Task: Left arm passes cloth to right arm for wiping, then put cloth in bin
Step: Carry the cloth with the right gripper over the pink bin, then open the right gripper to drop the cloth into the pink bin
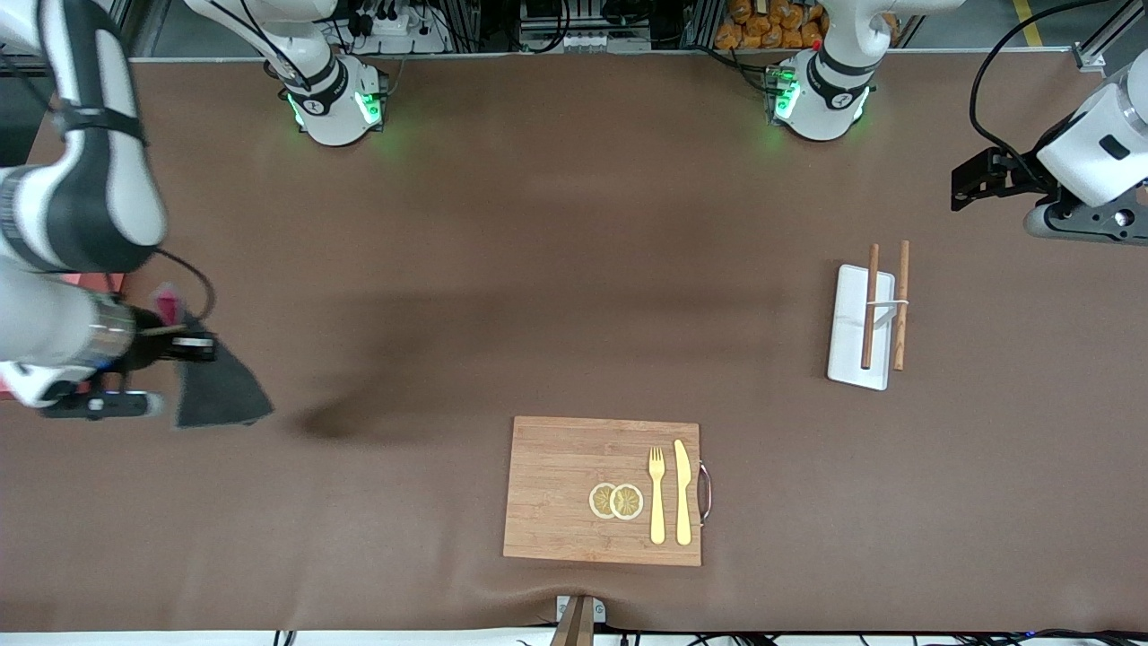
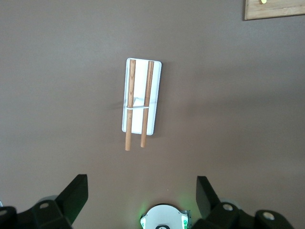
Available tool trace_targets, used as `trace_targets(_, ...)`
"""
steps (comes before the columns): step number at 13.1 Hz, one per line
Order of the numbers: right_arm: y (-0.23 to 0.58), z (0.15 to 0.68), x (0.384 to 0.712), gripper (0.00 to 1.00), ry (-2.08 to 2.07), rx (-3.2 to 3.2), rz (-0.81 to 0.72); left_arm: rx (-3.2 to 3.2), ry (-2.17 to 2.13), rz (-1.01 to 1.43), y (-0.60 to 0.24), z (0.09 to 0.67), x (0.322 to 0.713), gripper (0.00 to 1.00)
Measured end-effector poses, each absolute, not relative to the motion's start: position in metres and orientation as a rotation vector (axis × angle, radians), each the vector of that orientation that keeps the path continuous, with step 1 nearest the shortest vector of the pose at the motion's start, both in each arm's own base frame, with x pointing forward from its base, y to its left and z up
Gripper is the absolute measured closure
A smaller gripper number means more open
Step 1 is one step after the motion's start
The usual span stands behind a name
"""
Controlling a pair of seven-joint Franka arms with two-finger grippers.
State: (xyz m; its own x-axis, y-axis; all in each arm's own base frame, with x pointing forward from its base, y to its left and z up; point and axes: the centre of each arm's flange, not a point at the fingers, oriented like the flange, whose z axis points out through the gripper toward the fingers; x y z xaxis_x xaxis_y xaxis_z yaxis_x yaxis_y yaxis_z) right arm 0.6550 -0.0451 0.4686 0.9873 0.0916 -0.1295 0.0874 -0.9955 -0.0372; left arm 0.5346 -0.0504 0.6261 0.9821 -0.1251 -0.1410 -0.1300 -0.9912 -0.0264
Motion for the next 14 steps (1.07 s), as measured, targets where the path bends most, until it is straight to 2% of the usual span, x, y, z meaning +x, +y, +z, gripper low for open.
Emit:
trace_targets(2,-0.127,0.482,0.646,0.98,-0.285,-3.080,0.166,-3.094,0.196,0.197,-0.050,0.627,0.536,0.00)
trace_targets(5,-0.244,0.491,0.615,0.98,-0.431,-3.054,0.121,-3.100,0.187,0.130,-0.049,0.630,0.541,0.00)
trace_targets(10,-0.372,0.515,0.557,0.98,-0.699,-3.081,0.109,-3.102,0.184,0.082,-0.049,0.633,0.545,0.00)
trace_targets(12,-0.422,0.494,0.537,0.98,-0.776,-3.085,0.123,-3.103,0.185,0.074,-0.049,0.633,0.546,0.00)
trace_targets(14,-0.471,0.444,0.521,0.98,-0.832,-3.057,0.130,-3.103,0.187,0.067,-0.049,0.634,0.546,0.00)
